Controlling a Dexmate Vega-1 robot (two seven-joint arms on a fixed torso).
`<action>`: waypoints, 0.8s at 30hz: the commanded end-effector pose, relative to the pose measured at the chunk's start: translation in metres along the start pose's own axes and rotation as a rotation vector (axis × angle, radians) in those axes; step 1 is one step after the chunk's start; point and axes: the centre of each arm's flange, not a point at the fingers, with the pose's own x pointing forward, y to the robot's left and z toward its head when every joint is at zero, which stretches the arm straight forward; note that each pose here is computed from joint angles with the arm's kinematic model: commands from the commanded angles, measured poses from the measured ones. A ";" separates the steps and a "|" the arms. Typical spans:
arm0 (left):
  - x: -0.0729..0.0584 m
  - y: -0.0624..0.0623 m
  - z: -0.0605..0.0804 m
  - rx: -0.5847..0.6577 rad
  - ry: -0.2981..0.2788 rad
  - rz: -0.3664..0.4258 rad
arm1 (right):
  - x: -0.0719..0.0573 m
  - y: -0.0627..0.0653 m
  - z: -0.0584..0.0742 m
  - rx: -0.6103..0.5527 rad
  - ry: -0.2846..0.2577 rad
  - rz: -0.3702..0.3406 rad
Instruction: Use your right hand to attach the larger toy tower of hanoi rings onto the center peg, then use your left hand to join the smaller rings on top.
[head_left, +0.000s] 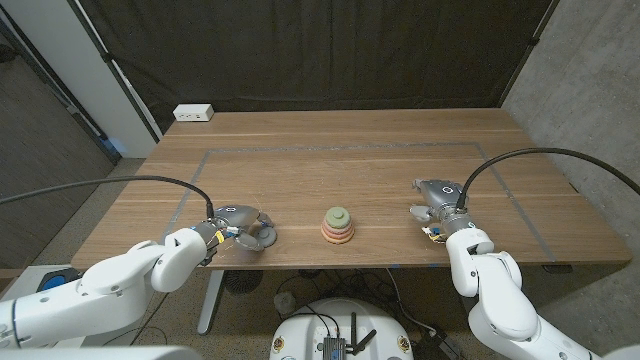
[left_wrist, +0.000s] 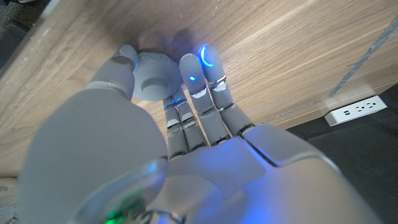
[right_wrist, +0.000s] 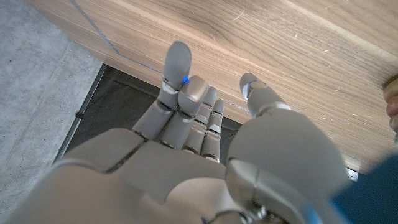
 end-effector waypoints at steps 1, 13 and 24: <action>0.000 0.001 -0.004 -0.018 0.005 0.031 | 0.000 -0.005 0.003 -0.004 -0.001 -0.008; -0.001 0.016 -0.009 -0.052 -0.003 0.033 | -0.002 -0.009 0.004 -0.006 0.007 -0.016; 0.000 0.026 -0.011 -0.055 -0.014 0.036 | -0.004 -0.010 0.004 -0.008 0.013 -0.016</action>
